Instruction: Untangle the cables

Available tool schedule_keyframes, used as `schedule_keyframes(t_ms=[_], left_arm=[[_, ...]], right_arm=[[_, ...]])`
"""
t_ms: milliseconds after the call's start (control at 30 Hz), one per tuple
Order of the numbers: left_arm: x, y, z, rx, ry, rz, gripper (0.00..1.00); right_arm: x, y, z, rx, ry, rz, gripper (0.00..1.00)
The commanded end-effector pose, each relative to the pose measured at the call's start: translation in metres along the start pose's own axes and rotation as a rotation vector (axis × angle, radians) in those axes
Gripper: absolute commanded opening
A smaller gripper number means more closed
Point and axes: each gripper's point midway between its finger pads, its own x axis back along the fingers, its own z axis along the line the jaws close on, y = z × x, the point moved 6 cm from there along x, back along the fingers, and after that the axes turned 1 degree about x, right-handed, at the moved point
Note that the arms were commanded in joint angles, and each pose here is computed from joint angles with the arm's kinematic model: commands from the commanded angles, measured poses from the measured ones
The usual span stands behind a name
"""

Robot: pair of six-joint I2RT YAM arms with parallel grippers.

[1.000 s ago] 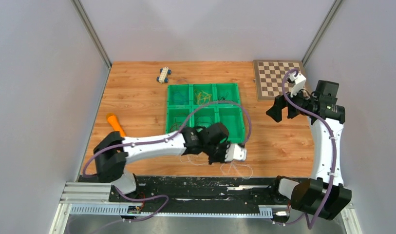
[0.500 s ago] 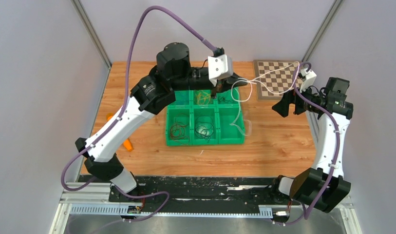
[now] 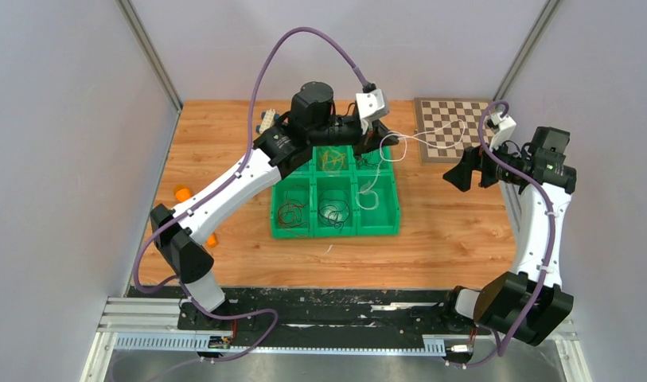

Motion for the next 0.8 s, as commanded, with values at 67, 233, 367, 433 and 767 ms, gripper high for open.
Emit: schedule_keyframes(t_ms=[67,233,367,433,767], left_arm=[[-0.01,0.005,0.001,0.028,-0.05,-0.132,0.0],[-0.027,-0.034,0.002,-0.031,-0.103,-0.156,0.0],[-0.039,-0.067,0.01,-0.051,-0.102,-0.133,0.0],[-0.042,-0.086,0.017,-0.045,-0.093,-0.114,0.0],[-0.035,-0.119,0.046,-0.021,-0.041,-0.059,0.0]], right_arm=[[-0.003,-0.001,-0.001,-0.006,0.032,-0.011,0.95],[-0.004,-0.005,-0.002,-0.004,0.026,-0.001,0.93],[-0.003,-0.008,0.0,-0.001,0.024,0.006,0.92],[-0.003,-0.008,0.001,-0.001,0.027,0.004,0.9],[-0.002,-0.007,0.012,-0.022,0.088,-0.026,0.76]])
